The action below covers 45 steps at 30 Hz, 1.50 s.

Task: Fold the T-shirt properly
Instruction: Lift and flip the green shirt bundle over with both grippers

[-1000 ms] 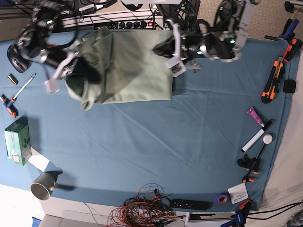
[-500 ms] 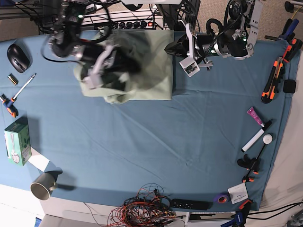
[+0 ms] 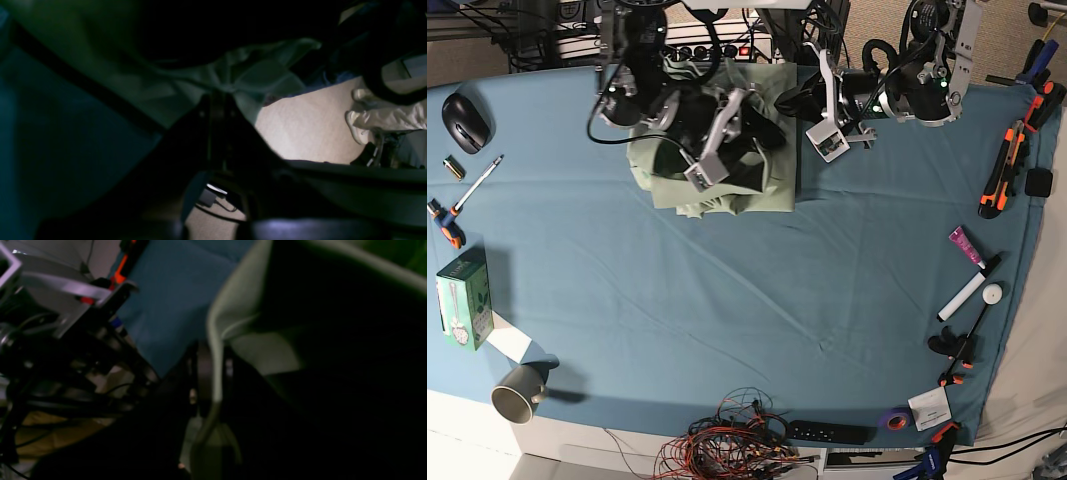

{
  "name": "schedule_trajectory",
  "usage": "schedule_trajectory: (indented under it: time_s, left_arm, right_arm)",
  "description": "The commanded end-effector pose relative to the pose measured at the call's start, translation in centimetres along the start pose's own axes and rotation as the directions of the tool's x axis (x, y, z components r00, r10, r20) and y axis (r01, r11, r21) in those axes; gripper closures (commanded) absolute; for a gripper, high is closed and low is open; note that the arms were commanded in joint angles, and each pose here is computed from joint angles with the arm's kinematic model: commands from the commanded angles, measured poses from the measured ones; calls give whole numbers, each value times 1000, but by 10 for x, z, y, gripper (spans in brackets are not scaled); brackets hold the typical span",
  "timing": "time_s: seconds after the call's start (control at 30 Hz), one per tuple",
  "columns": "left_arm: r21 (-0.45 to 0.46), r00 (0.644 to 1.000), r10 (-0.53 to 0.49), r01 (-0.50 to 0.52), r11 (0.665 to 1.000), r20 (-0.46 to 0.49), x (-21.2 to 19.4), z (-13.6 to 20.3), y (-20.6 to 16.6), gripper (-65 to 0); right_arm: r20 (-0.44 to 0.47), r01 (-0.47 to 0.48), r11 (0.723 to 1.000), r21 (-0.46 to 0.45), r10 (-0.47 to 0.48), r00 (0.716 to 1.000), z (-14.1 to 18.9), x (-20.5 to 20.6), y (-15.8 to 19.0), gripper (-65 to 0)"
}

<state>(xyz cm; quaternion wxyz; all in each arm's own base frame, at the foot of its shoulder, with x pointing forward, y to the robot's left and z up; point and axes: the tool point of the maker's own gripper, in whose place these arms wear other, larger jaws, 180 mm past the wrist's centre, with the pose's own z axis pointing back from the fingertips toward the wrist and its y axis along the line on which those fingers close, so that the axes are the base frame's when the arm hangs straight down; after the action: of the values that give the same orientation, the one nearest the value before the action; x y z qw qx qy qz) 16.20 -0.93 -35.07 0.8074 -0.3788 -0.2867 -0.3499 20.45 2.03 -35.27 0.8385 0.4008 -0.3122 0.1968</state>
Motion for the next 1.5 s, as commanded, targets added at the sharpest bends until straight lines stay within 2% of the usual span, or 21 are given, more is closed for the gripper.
schedule_trajectory:
  time_s: [0.0, 0.3, 0.33, 0.4, 0.43, 0.47, 0.57, 0.63, 0.87, 1.07, 1.27, 1.47]
  left_arm:
    - [-14, 999, -14, 15, 1000, 49, 12, 3, -4, 0]
    - [-31, 998, -4, 6, 999, 66, 16, 3, -7, 0]
    - [-34, 998, -4, 6, 999, 69, 17, 3, -7, -15]
    - [-32, 997, -15, 18, 999, 77, 20, 5, -8, -104]
    - [-31, 996, -24, 27, 999, 84, 23, 6, -9, -144]
    - [-30, 995, -34, 37, 999, 91, 26, 7, -11, -172]
    - [-26, 992, -63, 67, 997, 113, 36, 11, -16, -186]
    - [-23, 990, -74, 78, 997, 122, 40, 12, -18, -186]
    - [-23, 989, -80, 84, 996, 126, 41, 13, -18, -185]
    - [-19, 986, -100, 104, 994, 134, 46, 16, -21, -185]
    - [92, 966, -199, 185, 978, 165, 69, 38, -14, -185]
    - [228, 952, -221, 172, 958, 210, 85, 71, 12, -185]
  right_arm:
    - [60, -27, 999, 21, 26, 998, -1, 16, 8, 0]
    - [53, -53, 999, -2, 53, 997, -5, 16, 6, 0]
    - [59, -52, 999, 1, 52, 997, -5, 17, 7, -20]
    - [80, -48, 999, 9, 47, 996, -4, 21, 8, -179]
    - [98, -40, 999, 25, 38, 994, -4, 24, 11, -238]
    - [120, -30, 998, 48, 24, 993, -3, 28, 15, -268]
    - [191, 8, 990, 144, -36, 981, 0, 41, 31, -271]
    - [206, 19, 984, 177, -56, 977, 1, 45, 37, -271]
    - [190, 33, 974, 224, -77, 979, 2, 43, 45, -271]
    - [196, 49, 955, 293, -110, 974, 6, 46, 56, -271]
    - [180, 16, 974, 228, -59, 982, -1, 47, 47, -271]
    - [173, -11, 987, 158, -16, 985, -8, 48, 38, -271]
